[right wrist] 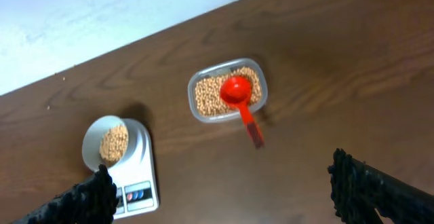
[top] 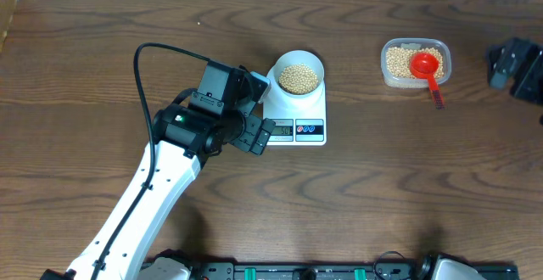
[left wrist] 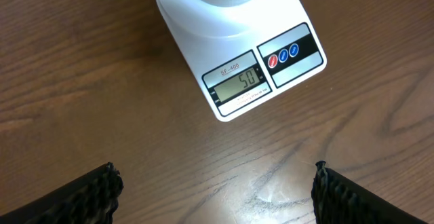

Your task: Scoop item into bowl and weigh 50g on scale

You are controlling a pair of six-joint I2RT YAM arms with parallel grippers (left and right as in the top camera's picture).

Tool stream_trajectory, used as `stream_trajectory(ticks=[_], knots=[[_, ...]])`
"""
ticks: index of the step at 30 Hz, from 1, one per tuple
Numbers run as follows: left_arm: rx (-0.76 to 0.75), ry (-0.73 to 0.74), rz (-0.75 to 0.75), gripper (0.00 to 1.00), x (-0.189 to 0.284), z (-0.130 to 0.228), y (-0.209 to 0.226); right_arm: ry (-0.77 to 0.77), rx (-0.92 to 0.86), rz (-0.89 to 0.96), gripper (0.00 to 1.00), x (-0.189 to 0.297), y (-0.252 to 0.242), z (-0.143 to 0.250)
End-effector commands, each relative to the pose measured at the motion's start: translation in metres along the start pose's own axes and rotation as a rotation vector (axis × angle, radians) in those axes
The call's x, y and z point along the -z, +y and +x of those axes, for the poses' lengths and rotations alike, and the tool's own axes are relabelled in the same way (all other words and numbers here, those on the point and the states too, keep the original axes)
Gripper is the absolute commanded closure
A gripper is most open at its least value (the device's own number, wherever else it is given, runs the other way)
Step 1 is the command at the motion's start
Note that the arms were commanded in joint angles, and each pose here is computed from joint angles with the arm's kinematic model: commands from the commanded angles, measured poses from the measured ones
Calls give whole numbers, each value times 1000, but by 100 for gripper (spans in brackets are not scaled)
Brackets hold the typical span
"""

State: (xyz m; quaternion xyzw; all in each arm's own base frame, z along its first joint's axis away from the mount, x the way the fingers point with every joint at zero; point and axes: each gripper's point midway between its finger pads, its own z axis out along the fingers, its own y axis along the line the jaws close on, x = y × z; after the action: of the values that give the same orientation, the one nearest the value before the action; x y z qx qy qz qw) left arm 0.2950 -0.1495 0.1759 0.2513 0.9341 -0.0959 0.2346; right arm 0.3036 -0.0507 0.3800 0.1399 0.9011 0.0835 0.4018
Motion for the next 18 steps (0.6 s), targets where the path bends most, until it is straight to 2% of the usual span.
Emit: stream_trajectory(ticks=[1,8,18], knots=[[2,12,-10,8,-2,2,3,-20,16,6,1,17,2,7],[2,11,-10,8,-2,2,3,-41,22,4,1,36,5,31],[2,11,-10,8,-2,2,3,20,5,13,1,37,-4,114]])
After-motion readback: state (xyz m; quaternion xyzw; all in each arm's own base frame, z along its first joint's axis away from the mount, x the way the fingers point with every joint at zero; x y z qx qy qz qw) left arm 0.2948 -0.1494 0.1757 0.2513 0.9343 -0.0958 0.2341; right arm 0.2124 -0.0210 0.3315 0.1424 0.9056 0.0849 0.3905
